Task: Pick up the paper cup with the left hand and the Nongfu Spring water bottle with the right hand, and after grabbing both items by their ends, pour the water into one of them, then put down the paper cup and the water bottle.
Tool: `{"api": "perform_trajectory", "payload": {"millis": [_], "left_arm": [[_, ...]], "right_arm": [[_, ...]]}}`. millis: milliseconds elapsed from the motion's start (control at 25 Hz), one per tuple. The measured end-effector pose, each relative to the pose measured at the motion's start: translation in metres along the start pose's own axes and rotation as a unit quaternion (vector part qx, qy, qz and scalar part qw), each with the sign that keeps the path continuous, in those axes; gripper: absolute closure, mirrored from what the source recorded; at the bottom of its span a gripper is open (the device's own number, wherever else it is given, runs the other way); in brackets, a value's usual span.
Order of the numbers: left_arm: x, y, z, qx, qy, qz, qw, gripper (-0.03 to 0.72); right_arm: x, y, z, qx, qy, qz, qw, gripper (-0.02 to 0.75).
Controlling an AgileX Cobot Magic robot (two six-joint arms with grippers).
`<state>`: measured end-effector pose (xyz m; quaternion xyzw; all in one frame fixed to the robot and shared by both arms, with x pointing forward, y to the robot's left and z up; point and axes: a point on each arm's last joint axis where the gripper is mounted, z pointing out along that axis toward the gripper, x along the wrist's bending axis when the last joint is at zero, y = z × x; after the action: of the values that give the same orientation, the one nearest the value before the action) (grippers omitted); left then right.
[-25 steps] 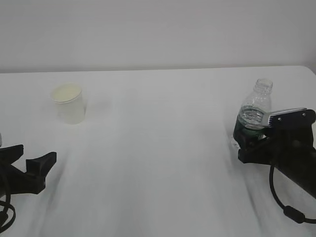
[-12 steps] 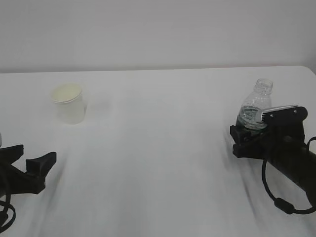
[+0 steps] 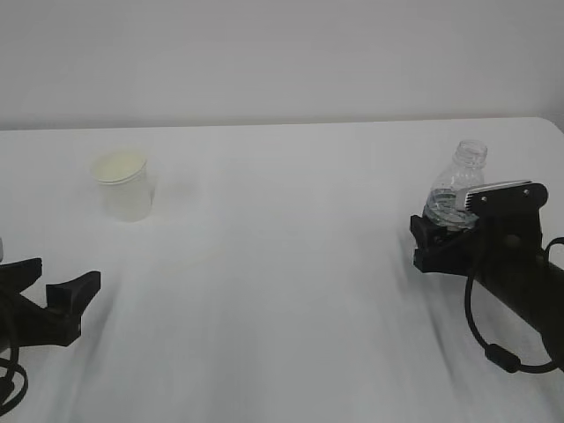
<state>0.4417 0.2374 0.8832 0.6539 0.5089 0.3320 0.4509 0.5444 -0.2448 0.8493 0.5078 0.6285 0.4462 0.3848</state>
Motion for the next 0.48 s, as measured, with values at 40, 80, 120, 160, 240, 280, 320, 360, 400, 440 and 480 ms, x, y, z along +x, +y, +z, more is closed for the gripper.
{"api": "perform_trajectory", "payload": {"millis": [40,80,120,160,240,280,320,360,400,440,480], "left_arm": [[0.0,0.0,0.0,0.0,0.0,0.0,1.0,0.099],[0.0,0.0,0.0,0.0,0.0,0.0,1.0,0.099],[0.0,0.0,0.0,0.0,0.0,0.0,1.0,0.099],[0.0,0.0,0.0,0.0,0.0,0.0,1.0,0.099],[0.0,0.0,0.0,0.0,0.0,0.0,1.0,0.099],[0.0,0.0,0.0,0.0,0.0,0.0,1.0,0.1],[0.0,0.0,0.0,0.0,0.0,0.0,1.0,0.1],[0.0,0.0,0.0,0.0,0.0,0.0,1.0,0.1],[0.0,0.0,0.0,0.0,0.0,0.0,1.0,0.1],[0.0,0.0,0.0,0.0,0.0,0.0,1.0,0.1],[0.0,0.0,0.0,0.0,0.0,0.0,1.0,0.1]], "right_arm": [[-0.0007,0.0,0.0,0.0,-0.004,0.002,1.0,0.151],[-0.0007,0.0,0.0,0.0,-0.004,0.002,1.0,0.151],[-0.0007,0.0,0.0,0.0,-0.004,0.002,1.0,0.15],[-0.0007,0.0,0.0,0.0,-0.004,0.002,1.0,0.151],[-0.0007,0.0,0.0,0.0,-0.004,0.002,1.0,0.16],[-0.0007,0.0,0.0,0.0,-0.004,0.001,1.0,0.175],[-0.0007,0.0,0.0,0.0,-0.004,-0.002,1.0,0.19],[-0.0007,0.0,0.0,0.0,-0.004,-0.005,1.0,0.209],[-0.0007,0.0,0.0,0.0,-0.004,-0.007,1.0,0.224],[-0.0007,0.0,0.0,0.0,-0.004,-0.009,1.0,0.232],[-0.0007,0.0,0.0,0.0,-0.004,-0.012,1.0,0.239]]}}
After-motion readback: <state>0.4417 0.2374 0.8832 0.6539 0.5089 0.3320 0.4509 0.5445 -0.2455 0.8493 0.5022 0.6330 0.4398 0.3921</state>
